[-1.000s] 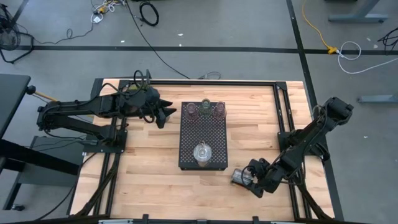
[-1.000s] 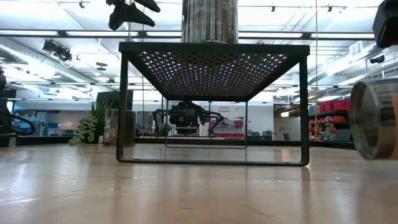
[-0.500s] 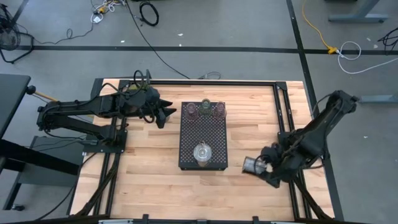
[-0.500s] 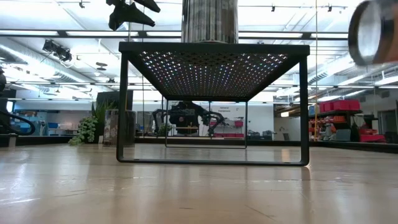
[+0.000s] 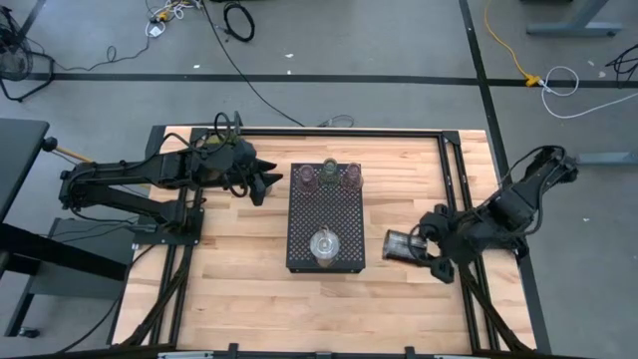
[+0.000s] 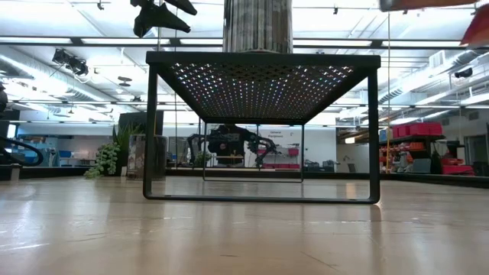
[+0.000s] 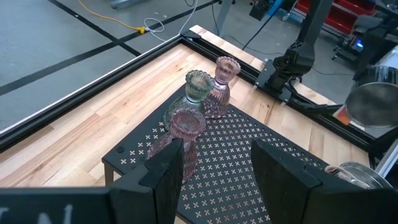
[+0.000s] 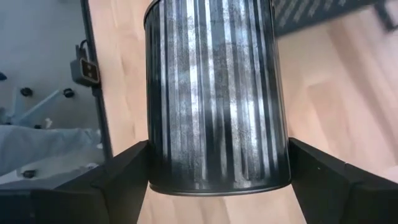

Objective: Pick & Place candle stick holders
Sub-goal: Put the orange scented candle on the shelf

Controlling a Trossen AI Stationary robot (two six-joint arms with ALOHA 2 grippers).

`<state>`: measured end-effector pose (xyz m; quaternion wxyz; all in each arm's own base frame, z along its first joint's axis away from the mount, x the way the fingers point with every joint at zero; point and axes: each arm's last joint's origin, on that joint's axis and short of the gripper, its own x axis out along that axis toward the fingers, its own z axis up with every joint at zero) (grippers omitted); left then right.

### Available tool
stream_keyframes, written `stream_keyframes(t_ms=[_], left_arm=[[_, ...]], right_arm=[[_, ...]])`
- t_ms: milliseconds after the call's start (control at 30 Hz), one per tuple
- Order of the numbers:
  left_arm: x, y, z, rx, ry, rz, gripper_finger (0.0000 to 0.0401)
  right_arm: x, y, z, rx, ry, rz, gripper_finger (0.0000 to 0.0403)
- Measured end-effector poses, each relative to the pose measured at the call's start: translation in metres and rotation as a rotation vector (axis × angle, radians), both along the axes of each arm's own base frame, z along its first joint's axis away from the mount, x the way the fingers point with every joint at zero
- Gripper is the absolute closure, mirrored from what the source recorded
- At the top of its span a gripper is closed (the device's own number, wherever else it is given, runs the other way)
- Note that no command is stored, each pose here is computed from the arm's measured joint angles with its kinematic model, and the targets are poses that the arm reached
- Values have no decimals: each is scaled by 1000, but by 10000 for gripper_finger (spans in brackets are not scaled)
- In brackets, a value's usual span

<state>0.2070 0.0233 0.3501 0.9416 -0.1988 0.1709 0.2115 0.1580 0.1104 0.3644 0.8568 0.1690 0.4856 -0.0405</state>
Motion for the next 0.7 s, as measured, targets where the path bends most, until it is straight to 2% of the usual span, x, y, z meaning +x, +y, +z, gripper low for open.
stream_keyframes(t_ms=[167, 300, 600, 700], left_arm=[[0, 0, 0, 0, 0, 0, 211], [0, 0, 0, 0, 0, 0, 211], [0, 0, 0, 0, 0, 0, 211], [0, 0, 0, 0, 0, 0, 211]], right_arm=[[24, -8, 6, -27, 21, 36, 83], [44, -15, 11, -4, 57, 89, 83], [89, -30, 22, 15, 216, 197, 83], [102, -36, 21, 16, 310, 226, 83]])
